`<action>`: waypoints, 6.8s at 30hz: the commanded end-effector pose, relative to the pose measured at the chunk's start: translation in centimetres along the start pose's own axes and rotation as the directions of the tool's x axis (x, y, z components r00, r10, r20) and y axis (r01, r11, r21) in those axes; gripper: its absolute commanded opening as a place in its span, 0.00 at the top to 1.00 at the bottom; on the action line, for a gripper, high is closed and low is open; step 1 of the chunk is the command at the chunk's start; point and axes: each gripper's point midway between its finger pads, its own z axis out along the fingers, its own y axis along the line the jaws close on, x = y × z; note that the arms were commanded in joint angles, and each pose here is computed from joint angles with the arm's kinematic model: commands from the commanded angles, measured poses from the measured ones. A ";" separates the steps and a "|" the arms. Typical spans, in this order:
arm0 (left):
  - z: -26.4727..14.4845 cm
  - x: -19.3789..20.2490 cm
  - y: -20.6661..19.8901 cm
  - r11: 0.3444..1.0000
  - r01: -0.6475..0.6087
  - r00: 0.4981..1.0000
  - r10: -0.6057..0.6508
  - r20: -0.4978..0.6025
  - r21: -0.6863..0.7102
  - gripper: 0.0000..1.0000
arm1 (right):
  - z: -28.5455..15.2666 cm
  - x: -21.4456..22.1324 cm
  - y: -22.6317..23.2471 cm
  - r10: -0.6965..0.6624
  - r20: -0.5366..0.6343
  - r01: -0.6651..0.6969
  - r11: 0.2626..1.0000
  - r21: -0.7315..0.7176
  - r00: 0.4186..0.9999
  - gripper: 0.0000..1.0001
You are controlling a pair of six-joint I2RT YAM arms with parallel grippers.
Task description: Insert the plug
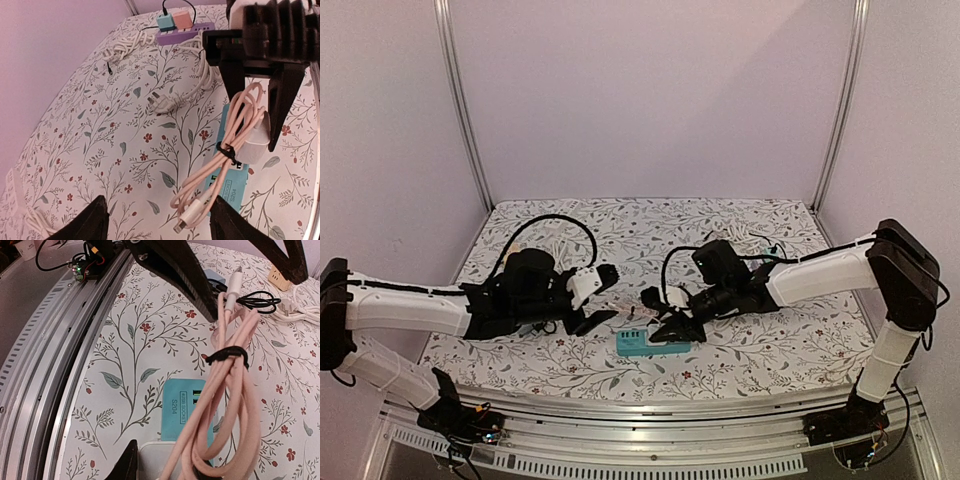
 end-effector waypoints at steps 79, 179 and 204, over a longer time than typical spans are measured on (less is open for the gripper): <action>-14.4 18.2 9.1 0.899 0.281 0.232 -0.404 -0.885 -0.336 0.13 | -8.4 -6.1 -4.0 0.026 0.053 -0.039 0.963 0.267 0.998 0.01; 1.7 -16.2 4.9 0.938 0.079 0.995 -0.054 0.084 -0.338 1.00 | -16.0 -13.3 -4.1 0.410 0.519 -0.585 0.777 0.231 0.750 0.27; 2.9 -17.1 3.8 0.922 0.009 0.999 0.012 0.052 -0.387 1.00 | -9.3 -13.0 -8.8 0.518 0.489 -0.675 0.703 0.223 0.702 0.77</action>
